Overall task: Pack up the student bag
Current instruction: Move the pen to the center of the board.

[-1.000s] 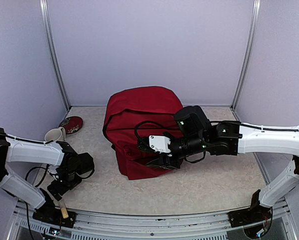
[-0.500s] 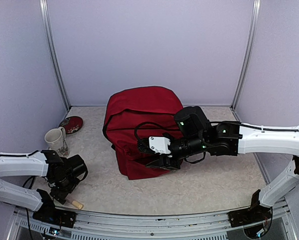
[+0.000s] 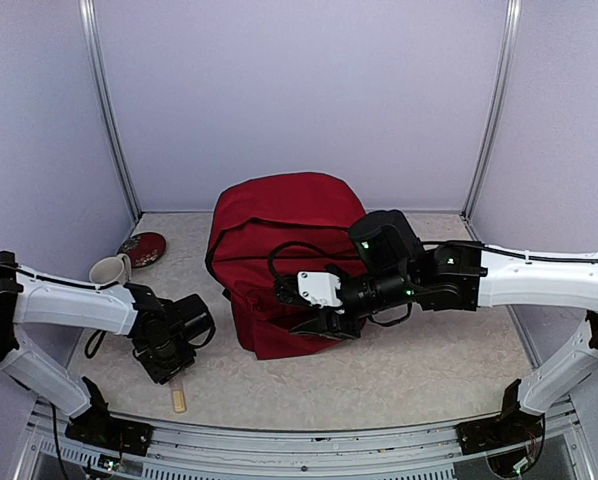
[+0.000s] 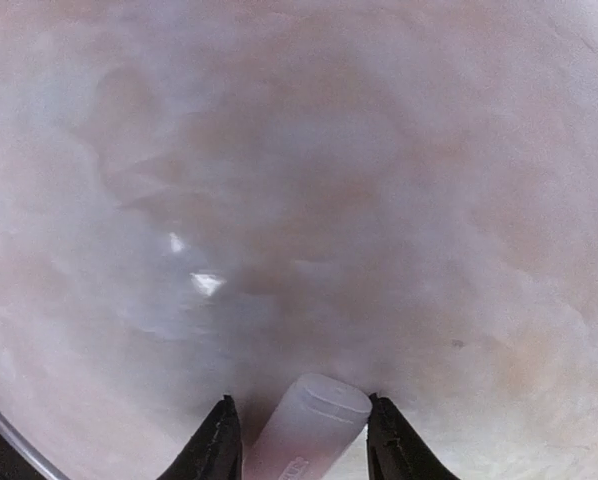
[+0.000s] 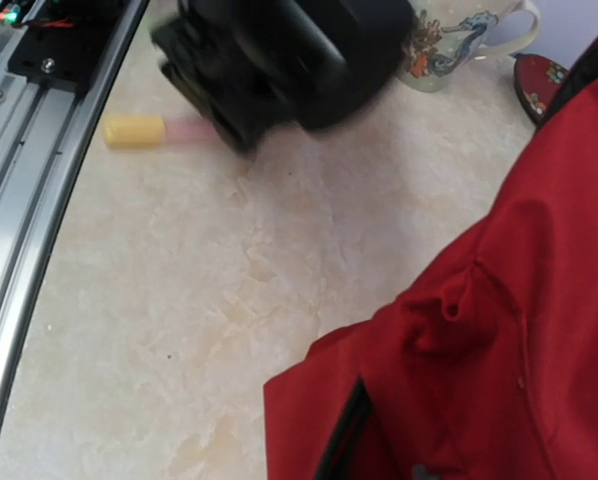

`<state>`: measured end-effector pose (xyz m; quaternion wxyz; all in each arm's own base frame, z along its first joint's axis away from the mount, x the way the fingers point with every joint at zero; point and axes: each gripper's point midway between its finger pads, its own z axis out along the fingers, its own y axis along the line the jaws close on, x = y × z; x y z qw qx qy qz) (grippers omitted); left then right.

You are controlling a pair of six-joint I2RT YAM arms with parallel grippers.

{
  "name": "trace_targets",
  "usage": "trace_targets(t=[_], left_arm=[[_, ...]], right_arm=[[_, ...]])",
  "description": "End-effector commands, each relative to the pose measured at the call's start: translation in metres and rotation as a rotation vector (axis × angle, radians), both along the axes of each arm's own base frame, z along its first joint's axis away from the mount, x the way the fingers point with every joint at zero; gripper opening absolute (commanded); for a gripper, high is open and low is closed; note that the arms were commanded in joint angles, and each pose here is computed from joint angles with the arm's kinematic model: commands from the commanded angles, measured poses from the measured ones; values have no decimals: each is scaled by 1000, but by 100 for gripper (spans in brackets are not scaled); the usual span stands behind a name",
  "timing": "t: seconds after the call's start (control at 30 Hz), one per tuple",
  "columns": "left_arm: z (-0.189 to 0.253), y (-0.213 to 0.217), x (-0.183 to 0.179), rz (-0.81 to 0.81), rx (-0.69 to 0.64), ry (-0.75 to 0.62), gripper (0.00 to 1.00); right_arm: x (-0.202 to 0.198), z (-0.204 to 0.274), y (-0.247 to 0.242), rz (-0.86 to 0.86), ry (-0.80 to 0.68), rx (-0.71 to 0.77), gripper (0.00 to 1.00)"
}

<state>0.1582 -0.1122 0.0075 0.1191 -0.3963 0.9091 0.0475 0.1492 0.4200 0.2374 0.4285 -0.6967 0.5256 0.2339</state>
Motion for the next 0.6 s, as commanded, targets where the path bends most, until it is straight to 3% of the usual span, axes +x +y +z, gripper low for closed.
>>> trace_targets(t=[0.0,0.1,0.27,0.57], left_arm=[[-18,-70,22,-328,-121,45,40],[-16,-90,24,-472,-101,59,42],[-21,-86,11,-582,-101,113,56],[-26,-80,-13,-794,-57,179,57]], right_arm=[[-6,22,2,7,-10,35,55],[-7,21,2,6,-12,32,55],[-8,19,2,3,-10,25,55],[-10,23,3,1,-8,30,56]])
